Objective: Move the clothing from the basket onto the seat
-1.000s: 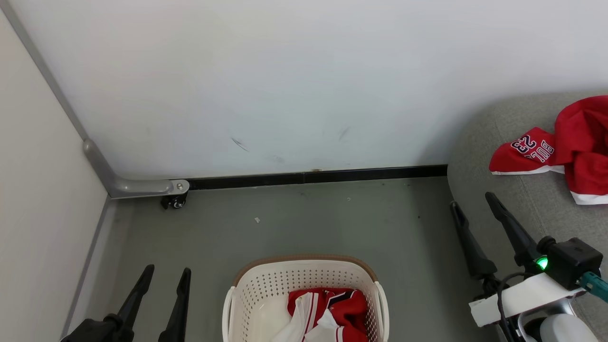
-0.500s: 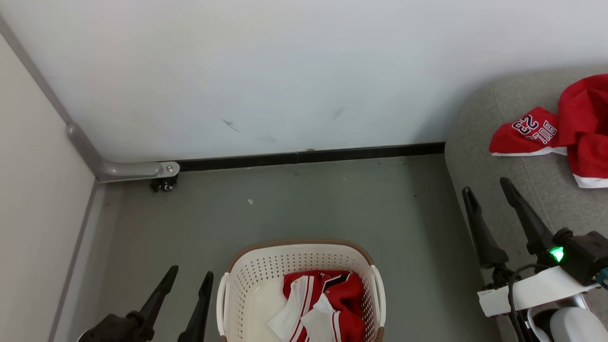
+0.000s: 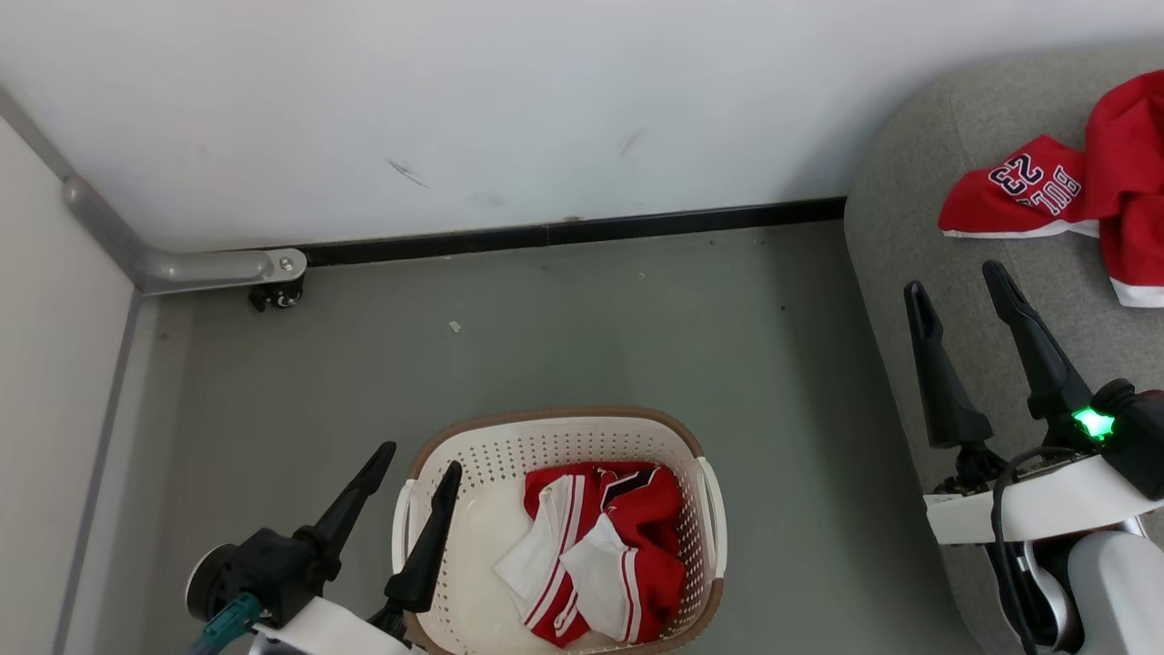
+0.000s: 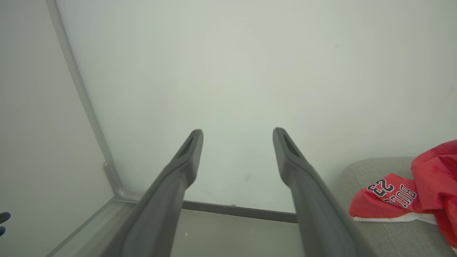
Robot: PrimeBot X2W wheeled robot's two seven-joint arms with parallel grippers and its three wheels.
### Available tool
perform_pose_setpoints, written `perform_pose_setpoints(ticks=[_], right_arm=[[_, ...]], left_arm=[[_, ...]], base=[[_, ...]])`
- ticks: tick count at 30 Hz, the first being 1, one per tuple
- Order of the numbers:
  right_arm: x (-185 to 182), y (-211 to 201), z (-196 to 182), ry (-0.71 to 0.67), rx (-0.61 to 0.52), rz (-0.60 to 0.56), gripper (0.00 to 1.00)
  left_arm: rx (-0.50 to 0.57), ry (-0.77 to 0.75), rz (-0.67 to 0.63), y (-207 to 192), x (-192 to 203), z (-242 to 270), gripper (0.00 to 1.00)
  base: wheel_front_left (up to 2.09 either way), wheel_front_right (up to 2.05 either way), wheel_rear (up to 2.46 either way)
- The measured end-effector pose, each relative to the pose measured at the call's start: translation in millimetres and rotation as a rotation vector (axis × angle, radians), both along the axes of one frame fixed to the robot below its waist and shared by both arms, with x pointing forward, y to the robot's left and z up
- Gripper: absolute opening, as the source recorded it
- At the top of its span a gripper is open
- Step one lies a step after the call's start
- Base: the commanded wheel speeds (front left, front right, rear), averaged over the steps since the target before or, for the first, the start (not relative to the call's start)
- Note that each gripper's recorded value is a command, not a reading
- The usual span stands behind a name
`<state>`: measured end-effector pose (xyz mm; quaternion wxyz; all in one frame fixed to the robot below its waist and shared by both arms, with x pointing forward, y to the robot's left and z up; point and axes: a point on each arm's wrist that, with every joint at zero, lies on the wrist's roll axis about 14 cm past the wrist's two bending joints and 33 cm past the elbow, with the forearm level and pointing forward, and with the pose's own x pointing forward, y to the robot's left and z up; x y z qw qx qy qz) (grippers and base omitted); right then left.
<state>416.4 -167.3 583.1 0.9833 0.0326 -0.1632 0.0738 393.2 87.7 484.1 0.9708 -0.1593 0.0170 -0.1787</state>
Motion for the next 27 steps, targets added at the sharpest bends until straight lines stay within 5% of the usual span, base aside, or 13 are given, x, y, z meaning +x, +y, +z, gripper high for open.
perform_pose_setpoints(ticks=[27], right_arm=[[55.9,4.1,-23.3,0.009,-0.036,0.007,1.0]], left_arm=[[0.032,0.381,-0.31,-94.2,29.8,-116.8,1.0]], base=[[0.0,0.0,0.0]])
